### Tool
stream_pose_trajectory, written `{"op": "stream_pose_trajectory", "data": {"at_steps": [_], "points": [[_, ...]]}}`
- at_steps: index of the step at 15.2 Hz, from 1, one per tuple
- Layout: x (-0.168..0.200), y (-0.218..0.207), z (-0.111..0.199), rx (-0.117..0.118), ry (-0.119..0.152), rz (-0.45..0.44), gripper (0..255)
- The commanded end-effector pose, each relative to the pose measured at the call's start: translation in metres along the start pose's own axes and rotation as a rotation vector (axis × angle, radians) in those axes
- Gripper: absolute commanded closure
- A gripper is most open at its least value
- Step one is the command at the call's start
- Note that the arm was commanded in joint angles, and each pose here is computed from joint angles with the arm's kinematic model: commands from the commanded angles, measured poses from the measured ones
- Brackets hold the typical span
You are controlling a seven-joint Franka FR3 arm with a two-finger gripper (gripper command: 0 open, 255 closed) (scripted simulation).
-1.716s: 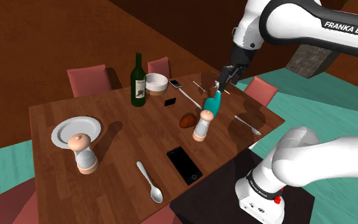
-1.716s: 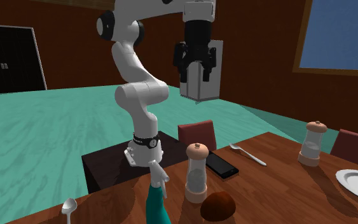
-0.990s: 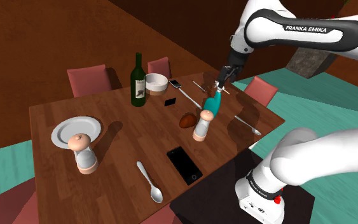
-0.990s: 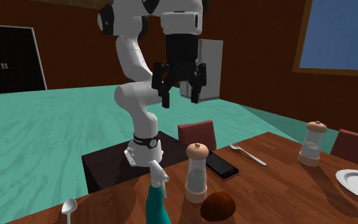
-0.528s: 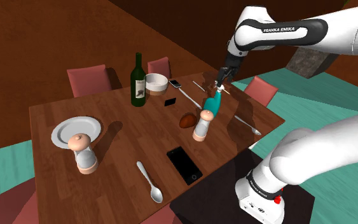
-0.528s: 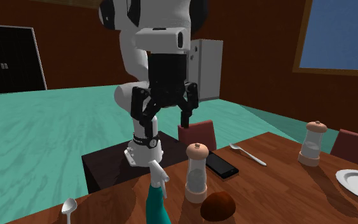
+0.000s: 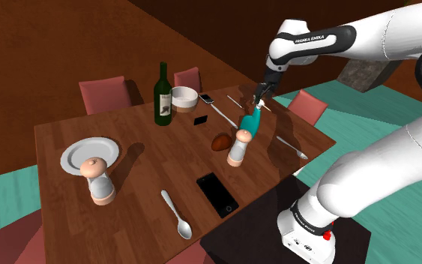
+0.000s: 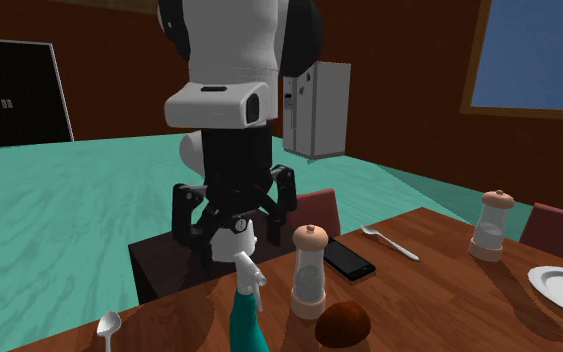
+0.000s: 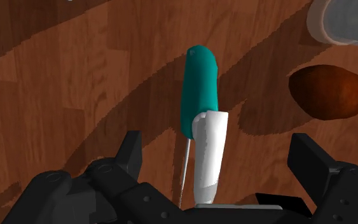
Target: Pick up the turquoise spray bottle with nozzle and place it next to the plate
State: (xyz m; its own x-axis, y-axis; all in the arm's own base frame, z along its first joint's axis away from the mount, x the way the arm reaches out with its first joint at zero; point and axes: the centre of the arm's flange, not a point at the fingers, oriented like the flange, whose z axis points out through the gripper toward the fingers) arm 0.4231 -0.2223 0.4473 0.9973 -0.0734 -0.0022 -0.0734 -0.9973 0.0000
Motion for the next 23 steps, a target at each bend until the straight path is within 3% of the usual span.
{"op": "stream_pose_trajectory", "data": {"at_steps": [1, 4, 12, 13, 23], "points": [[0.001, 0.001, 0.010, 0.000, 0.000, 0.000, 0], [0.001, 0.001, 0.029, 0.000, 0.000, 0.000, 0], [0.001, 0.001, 0.029, 0.000, 0.000, 0.000, 0], [0.001, 0.001, 0.029, 0.000, 0.000, 0.000, 255], [0.001, 0.001, 0.024, 0.000, 0.000, 0.000, 255]]}}
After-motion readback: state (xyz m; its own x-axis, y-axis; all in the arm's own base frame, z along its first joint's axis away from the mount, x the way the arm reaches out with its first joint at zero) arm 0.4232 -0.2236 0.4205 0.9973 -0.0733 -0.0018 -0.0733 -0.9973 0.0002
